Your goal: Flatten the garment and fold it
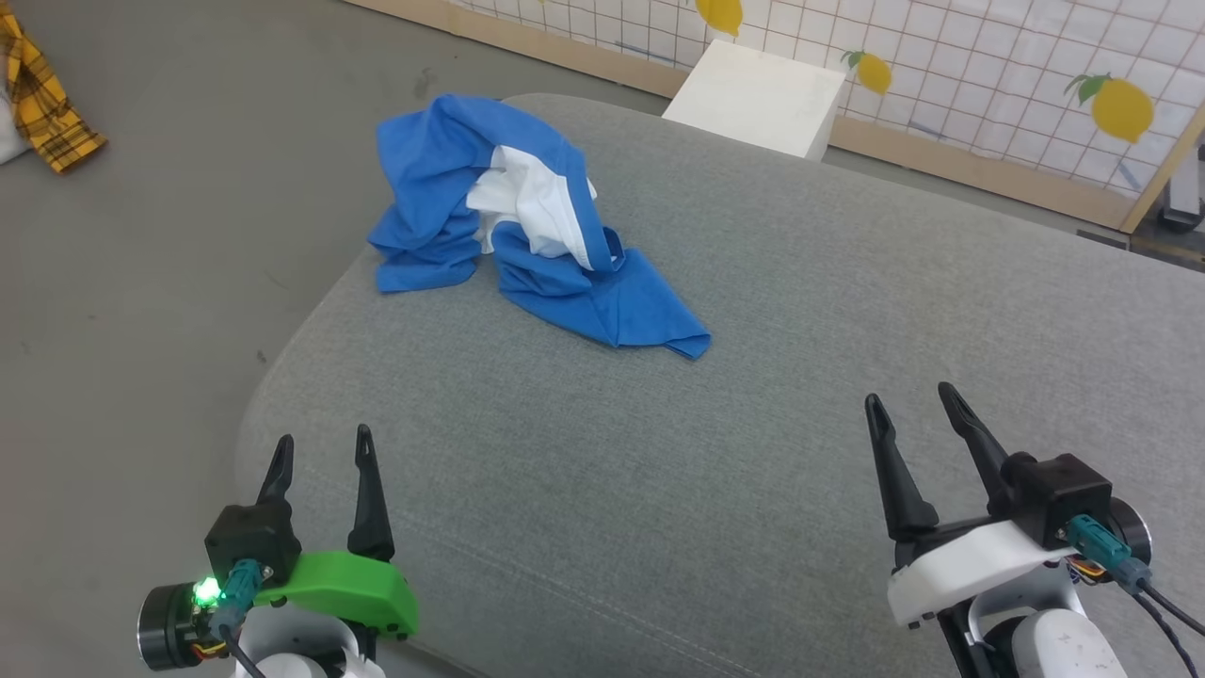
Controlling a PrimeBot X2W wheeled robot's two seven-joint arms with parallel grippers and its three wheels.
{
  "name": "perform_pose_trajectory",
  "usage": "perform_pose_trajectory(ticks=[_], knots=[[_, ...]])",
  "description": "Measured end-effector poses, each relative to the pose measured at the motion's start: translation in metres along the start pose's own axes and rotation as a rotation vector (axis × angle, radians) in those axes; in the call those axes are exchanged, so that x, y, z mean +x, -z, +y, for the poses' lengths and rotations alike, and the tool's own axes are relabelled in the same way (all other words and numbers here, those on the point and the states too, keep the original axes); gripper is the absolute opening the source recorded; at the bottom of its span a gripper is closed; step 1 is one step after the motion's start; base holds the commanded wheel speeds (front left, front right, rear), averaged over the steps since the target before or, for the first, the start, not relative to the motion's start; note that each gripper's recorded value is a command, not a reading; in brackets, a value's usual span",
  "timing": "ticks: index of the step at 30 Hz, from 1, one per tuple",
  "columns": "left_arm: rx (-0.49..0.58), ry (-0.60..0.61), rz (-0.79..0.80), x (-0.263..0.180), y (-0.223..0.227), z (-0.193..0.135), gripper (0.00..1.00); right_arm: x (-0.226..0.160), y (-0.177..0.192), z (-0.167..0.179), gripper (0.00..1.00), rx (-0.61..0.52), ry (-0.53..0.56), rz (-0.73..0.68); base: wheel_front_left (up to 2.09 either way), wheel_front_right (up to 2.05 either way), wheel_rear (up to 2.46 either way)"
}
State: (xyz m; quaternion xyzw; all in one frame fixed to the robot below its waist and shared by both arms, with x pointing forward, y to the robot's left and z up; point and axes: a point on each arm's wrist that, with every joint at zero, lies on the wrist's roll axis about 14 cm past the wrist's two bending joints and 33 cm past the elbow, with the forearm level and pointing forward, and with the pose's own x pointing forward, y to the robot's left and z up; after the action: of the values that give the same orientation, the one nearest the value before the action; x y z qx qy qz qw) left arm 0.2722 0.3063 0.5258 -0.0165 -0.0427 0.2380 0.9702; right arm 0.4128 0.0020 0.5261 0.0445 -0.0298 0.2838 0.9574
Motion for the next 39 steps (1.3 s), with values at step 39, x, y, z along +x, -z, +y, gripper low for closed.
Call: perform_pose_trajectory(ticks=[39], knots=[[-0.01, -0.154, -0.01, -0.023, 0.006, 0.044, 1.0, 0.03, 0.005, 0.044, 1.0, 0.071, -0.132, -0.036, 0.0, 0.0, 0.0]])
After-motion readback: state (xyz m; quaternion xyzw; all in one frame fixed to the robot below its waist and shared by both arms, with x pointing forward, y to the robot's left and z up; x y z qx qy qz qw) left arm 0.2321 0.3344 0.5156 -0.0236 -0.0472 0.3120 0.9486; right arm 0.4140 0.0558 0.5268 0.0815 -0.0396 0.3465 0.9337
